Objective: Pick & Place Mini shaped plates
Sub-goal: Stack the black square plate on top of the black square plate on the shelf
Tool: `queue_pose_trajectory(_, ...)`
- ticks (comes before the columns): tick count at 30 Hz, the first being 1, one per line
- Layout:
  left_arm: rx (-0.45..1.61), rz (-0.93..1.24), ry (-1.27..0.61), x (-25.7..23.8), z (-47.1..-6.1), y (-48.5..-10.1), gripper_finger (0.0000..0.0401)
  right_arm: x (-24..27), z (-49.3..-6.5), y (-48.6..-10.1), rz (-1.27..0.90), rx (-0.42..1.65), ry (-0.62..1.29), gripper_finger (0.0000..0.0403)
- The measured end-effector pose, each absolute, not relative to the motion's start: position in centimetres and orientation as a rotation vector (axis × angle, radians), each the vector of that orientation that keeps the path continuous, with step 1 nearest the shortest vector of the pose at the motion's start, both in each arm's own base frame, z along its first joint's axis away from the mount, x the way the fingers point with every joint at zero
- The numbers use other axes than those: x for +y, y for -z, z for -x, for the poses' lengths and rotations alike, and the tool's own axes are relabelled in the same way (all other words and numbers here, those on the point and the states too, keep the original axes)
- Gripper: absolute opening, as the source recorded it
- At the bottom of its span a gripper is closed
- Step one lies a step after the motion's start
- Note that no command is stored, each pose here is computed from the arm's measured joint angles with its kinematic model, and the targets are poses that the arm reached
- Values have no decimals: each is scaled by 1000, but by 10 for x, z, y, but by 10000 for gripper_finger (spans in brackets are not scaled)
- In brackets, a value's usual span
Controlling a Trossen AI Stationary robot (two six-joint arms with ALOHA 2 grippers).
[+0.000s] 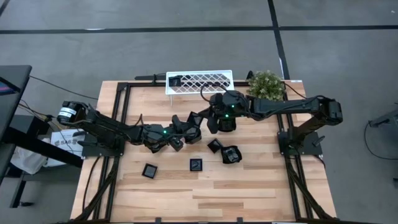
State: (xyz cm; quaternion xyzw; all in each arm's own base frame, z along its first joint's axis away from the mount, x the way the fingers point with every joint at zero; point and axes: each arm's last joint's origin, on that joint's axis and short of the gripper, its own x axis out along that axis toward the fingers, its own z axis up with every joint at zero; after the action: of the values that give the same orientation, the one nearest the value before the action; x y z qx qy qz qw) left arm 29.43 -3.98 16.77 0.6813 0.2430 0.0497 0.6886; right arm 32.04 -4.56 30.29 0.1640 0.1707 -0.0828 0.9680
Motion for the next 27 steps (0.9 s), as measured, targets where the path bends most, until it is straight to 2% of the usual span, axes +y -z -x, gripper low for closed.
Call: queue_pose_trajectory(27,543,-1524,-111,-40,-294,-168,11,-43,-321,-306,-241,341,119,1)
